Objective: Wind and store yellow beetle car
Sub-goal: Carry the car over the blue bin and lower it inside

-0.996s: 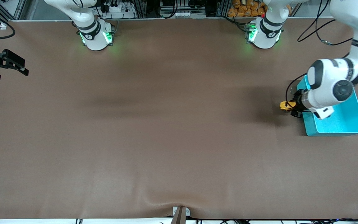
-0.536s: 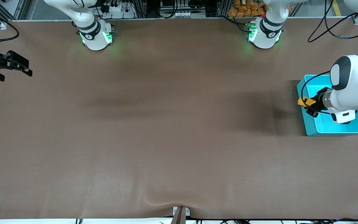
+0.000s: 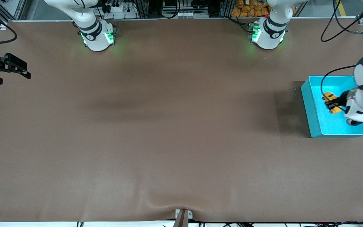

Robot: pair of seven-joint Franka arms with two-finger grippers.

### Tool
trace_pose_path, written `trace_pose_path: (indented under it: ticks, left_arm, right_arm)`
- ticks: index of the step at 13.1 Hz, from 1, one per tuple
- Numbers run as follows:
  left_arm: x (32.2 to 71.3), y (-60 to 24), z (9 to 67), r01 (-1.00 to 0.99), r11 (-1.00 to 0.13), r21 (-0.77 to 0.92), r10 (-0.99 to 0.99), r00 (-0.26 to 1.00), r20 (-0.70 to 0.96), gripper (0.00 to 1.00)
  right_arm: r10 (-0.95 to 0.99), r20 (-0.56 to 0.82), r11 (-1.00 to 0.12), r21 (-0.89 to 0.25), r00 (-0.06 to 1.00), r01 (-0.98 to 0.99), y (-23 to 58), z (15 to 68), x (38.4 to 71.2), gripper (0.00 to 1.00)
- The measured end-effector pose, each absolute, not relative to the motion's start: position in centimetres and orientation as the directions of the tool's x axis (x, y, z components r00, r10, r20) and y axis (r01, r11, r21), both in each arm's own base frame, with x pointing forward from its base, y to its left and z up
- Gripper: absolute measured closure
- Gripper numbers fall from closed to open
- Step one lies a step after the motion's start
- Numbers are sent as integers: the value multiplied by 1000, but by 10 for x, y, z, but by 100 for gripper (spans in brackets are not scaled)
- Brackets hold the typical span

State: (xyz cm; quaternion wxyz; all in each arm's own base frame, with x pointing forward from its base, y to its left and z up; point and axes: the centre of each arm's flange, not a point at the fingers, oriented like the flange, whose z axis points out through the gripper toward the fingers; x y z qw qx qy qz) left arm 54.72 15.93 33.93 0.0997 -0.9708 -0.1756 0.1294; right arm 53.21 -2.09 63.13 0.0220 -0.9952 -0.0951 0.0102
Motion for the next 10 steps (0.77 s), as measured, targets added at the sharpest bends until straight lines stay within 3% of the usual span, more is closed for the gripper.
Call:
trace_pose_path:
  ticks: [10]
  left_arm:
    - [529, 220, 268, 219, -959, -180, 247, 957, -152, 53]
  right_arm:
    - [205, -19, -978, -46, 978, 204, -13, 630, 534, 0]
